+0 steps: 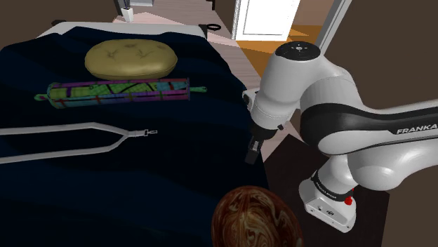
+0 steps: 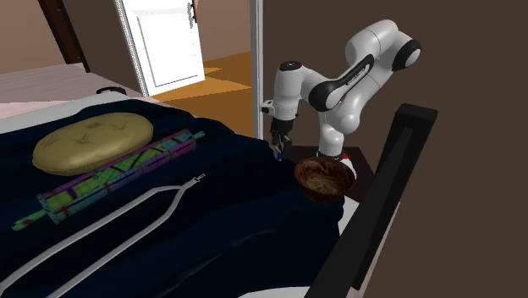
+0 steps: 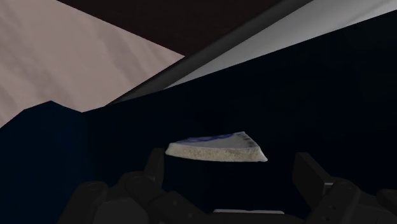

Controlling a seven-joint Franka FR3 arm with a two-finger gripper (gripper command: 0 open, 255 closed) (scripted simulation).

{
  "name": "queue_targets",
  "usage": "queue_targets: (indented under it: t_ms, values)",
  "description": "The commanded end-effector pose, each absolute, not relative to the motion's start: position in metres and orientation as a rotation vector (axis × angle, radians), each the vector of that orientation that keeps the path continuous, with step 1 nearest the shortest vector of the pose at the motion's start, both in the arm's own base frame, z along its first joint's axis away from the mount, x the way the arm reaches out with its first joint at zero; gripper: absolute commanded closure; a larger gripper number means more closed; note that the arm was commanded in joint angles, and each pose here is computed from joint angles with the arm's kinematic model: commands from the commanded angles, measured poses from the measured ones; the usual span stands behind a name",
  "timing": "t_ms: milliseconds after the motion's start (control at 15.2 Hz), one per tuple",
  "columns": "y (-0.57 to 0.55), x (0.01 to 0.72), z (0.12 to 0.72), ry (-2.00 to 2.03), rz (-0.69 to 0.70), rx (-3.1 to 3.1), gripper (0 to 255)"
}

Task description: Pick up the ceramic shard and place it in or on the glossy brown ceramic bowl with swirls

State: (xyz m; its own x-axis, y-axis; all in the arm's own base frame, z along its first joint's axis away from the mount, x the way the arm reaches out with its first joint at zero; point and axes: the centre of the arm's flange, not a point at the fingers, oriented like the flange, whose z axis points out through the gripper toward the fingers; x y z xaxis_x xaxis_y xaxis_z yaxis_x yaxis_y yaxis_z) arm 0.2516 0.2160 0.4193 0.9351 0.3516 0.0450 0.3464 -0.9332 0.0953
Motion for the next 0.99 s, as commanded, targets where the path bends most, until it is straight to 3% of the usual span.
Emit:
queue_targets:
  t_ms: [0, 660, 726, 924]
  values:
    - [0.215, 0.251, 0.408, 0.545, 0.094, 3.005, 0]
    - [0.214, 0.252, 0.395, 0.545, 0.094, 3.005, 0]
    - [0.214, 0.252, 0.395, 0.545, 0.094, 3.005, 255]
    - [0.214, 0.252, 0.395, 0.545, 0.094, 3.005, 255]
